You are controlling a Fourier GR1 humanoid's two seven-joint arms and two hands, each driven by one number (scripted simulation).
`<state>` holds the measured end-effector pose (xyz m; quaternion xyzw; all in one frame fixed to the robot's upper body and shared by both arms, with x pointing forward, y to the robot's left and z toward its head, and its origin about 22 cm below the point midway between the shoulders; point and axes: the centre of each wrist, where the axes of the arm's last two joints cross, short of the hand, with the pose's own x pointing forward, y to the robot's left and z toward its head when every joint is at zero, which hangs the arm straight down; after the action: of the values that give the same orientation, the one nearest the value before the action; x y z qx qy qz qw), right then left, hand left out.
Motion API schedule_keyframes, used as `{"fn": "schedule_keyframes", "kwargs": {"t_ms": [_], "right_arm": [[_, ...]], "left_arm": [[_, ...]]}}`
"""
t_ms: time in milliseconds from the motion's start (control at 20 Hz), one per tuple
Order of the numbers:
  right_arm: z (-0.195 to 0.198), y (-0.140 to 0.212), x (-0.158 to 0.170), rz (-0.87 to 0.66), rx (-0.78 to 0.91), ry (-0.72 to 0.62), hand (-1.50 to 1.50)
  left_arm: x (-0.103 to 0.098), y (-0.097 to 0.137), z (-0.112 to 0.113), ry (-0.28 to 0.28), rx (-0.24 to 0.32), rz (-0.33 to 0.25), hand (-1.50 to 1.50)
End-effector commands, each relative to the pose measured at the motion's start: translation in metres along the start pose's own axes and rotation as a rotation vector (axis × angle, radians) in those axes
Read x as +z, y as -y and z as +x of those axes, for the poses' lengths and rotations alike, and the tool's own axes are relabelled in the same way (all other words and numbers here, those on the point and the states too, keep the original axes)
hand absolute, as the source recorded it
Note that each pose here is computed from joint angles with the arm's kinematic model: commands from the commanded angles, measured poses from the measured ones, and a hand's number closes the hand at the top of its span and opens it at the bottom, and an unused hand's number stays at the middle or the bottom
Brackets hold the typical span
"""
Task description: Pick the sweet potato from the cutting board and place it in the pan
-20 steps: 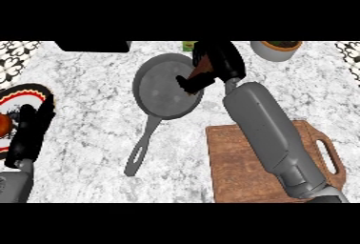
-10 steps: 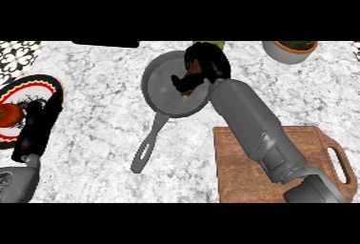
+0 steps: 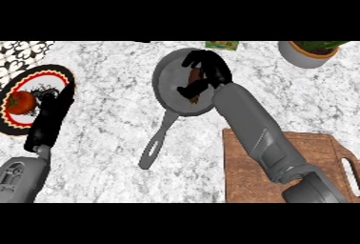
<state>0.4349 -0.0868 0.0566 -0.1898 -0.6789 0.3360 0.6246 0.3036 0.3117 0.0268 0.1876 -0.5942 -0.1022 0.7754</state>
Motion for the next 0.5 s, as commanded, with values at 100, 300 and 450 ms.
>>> {"fn": "schedule_keyframes", "kwargs": {"t_ms": [100,300,450], "right_arm": [[-0.018,-0.008,0.006,0.006,-0.081,-0.017,-1.50],[-0.011,-0.003,0.003,-0.037,-0.142,0.026,-1.50],[-0.018,-0.004,0.006,-0.107,-0.225,0.063,-1.50]], "left_arm": [[-0.005,0.019,0.019,0.030,0.010,-0.031,0.00],[-0.007,0.013,0.019,0.031,-0.007,-0.028,0.00],[-0.012,0.001,0.024,0.035,0.000,-0.017,0.00]]}}
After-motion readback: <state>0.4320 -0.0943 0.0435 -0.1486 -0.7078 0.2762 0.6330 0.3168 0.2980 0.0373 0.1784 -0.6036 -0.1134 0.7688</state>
